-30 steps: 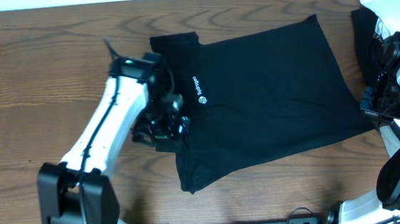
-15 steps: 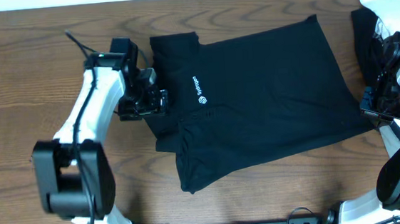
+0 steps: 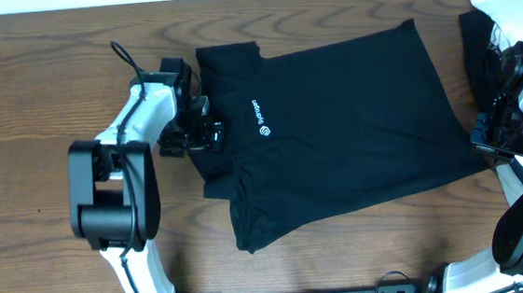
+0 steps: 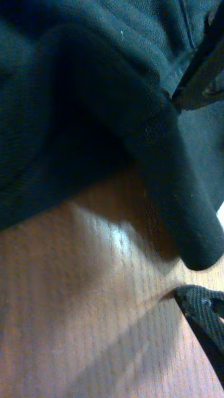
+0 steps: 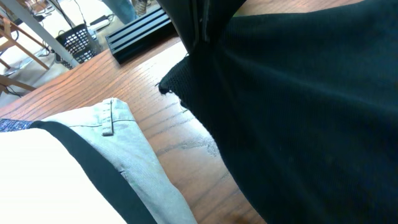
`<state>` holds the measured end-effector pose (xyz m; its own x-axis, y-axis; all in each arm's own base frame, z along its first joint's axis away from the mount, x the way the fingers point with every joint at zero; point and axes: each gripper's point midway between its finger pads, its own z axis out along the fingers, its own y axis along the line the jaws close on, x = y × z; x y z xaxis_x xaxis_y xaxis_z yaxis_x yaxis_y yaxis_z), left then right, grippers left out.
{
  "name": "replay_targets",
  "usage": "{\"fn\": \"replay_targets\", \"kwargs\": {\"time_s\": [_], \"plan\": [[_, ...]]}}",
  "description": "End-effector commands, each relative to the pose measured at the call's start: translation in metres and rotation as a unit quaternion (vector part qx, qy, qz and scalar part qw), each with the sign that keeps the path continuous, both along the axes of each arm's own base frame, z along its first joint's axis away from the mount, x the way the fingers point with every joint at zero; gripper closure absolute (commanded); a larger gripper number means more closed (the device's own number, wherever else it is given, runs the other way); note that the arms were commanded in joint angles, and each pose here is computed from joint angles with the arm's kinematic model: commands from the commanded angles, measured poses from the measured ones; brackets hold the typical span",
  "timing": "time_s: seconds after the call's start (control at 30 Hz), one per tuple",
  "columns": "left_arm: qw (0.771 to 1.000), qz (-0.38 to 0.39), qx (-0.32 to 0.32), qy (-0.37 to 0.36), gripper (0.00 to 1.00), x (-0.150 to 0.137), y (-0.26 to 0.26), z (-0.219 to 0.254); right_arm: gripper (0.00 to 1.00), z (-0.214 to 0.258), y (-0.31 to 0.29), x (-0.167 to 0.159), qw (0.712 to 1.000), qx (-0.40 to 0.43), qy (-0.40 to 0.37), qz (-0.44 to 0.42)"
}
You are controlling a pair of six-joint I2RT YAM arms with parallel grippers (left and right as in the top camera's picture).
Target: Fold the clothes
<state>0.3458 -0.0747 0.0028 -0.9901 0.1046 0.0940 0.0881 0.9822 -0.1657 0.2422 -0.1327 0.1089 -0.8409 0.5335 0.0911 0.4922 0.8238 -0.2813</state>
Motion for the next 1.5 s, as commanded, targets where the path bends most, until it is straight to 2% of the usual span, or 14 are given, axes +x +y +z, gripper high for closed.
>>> {"fn": "replay_targets", "kwargs": {"time_s": [0.0, 0.07, 0.1, 0.17, 0.2, 0.3, 0.43, 0.6, 1.0, 1.03, 1.1, 1.17, 1.33, 1.47], "plan": [[1.000, -0.022, 0.004, 0.012, 0.21, -0.004, 0.003, -0.013, 0.99, 0.007, -0.003, -0.002, 1.000, -0.011, -0.012, -0.012], [1.000, -0.024, 0.004, 0.012, 0.49, -0.004, 0.003, -0.013, 0.99, 0.007, -0.003, -0.002, 1.000, -0.011, -0.012, -0.012], [1.000, -0.024, 0.004, 0.011, 0.66, -0.003, 0.003, -0.012, 0.99, 0.007, -0.003, -0.002, 1.000, -0.011, -0.012, -0.012], [1.000, -0.024, 0.008, 0.008, 0.85, -0.002, 0.005, -0.011, 0.99, 0.007, -0.003, -0.002, 1.000, -0.011, -0.012, -0.012], [1.000, -0.025, 0.017, 0.005, 0.90, -0.001, 0.008, -0.011, 0.99, 0.007, -0.003, -0.002, 1.000, -0.011, -0.012, -0.012], [0.998, -0.003, 0.060, -0.010, 0.94, 0.008, 0.025, -0.007, 0.99, 0.007, -0.003, -0.001, 1.000, -0.010, -0.013, -0.012], [0.993, 0.040, 0.104, -0.042, 0.94, 0.029, 0.051, 0.007, 0.99, 0.007, -0.002, -0.001, 1.000, -0.007, -0.013, -0.012], [0.989, 0.076, 0.104, -0.075, 0.94, 0.050, 0.073, 0.020, 0.99, 0.007, -0.001, -0.001, 1.000, -0.006, -0.014, -0.013], [0.982, 0.120, 0.098, -0.110, 0.94, 0.071, 0.099, 0.030, 0.99, 0.006, 0.000, 0.000, 1.000, -0.002, -0.015, -0.012], [0.982, 0.119, 0.096, -0.109, 0.89, 0.070, 0.098, 0.030, 0.99, 0.006, 0.000, 0.000, 1.000, -0.002, -0.015, -0.012], [0.984, 0.119, 0.084, -0.101, 0.46, 0.067, 0.093, 0.030, 0.99, 0.006, 0.000, 0.000, 1.000, -0.002, -0.015, -0.012], [0.986, 0.118, 0.078, -0.092, 0.32, 0.062, 0.091, 0.031, 0.99, 0.006, 0.000, 0.000, 1.000, -0.002, -0.015, -0.012], [0.983, 0.155, 0.076, -0.066, 0.28, 0.041, 0.089, 0.051, 0.99, 0.006, 0.000, 0.001, 1.000, -0.003, -0.017, -0.012], [0.986, 0.164, -0.030, -0.017, 0.27, 0.011, 0.049, 0.081, 0.99, 0.006, 0.000, 0.001, 1.000, -0.003, -0.018, -0.012]]}}
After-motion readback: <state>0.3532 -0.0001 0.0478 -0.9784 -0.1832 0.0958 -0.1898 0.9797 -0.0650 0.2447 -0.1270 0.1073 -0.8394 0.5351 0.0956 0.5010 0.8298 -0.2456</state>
